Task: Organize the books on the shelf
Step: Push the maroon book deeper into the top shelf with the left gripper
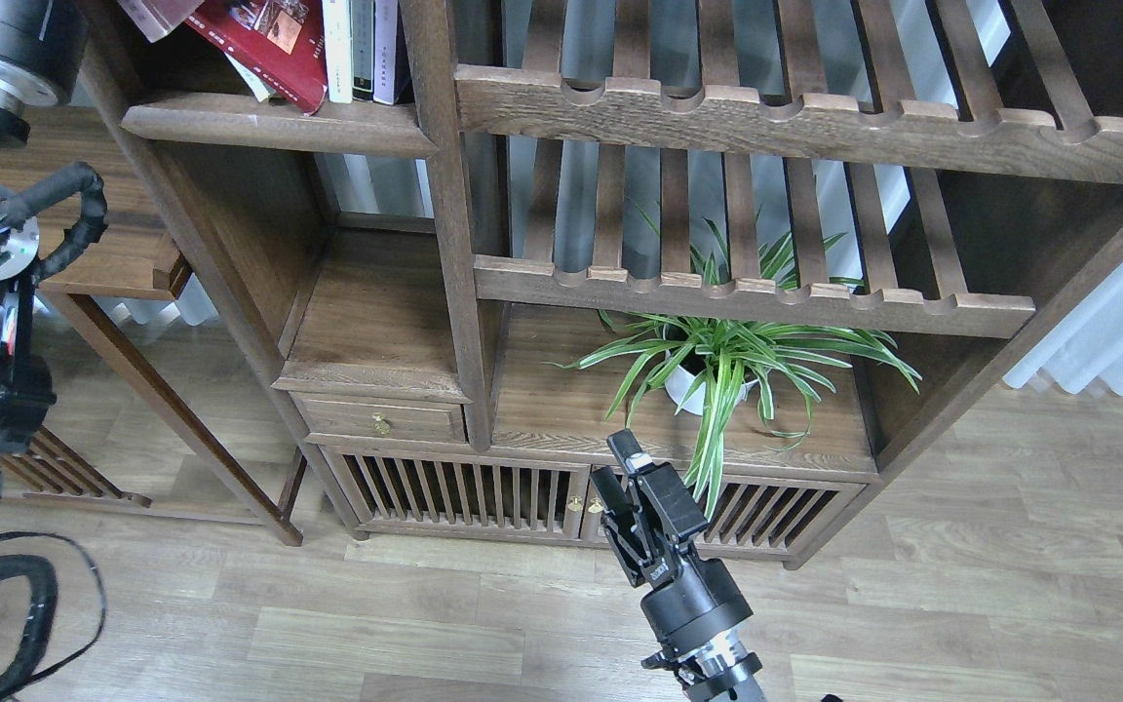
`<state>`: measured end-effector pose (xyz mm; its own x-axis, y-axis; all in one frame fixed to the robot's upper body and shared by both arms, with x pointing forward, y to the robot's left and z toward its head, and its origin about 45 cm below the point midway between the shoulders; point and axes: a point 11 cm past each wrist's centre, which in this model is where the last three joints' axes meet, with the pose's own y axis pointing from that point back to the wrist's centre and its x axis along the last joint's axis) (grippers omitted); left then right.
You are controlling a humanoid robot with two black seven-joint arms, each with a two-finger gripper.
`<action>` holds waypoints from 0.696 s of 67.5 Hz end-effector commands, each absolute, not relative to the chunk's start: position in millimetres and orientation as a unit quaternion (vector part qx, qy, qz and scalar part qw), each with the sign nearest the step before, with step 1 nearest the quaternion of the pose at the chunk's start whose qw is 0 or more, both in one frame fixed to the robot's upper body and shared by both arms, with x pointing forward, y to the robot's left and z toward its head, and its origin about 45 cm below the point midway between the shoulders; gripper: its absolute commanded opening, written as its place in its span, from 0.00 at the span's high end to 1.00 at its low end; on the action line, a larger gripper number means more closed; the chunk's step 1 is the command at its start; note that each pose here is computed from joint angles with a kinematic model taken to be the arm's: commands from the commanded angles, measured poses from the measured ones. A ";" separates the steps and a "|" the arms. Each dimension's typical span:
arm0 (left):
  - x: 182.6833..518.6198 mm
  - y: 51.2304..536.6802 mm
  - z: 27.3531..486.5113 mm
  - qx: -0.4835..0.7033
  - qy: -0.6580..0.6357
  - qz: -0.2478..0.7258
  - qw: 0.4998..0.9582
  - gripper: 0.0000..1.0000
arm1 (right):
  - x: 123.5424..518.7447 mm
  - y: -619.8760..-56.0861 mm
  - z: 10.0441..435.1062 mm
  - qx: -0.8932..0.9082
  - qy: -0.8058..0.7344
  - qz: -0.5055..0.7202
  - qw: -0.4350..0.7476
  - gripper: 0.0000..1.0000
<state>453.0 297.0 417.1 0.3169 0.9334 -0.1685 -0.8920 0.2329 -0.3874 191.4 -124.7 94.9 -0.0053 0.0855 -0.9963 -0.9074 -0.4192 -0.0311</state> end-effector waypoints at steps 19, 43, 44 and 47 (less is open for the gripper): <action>458.8 305.9 432.9 -0.117 -0.119 0.545 0.822 0.99 | 181.1 -109.7 97.4 -0.582 0.336 0.627 0.394 0.20; 460.9 337.6 429.8 -0.073 -0.132 0.563 0.813 0.99 | 181.3 -110.1 97.3 -0.579 0.337 0.628 0.395 0.20; 461.0 337.7 428.3 -0.072 -0.131 0.562 0.813 0.99 | 181.3 -110.1 97.3 -0.579 0.337 0.628 0.395 0.20; 461.2 335.0 423.3 -0.065 -0.130 0.559 0.817 0.99 | 181.3 -110.1 97.3 -0.579 0.337 0.628 0.395 0.20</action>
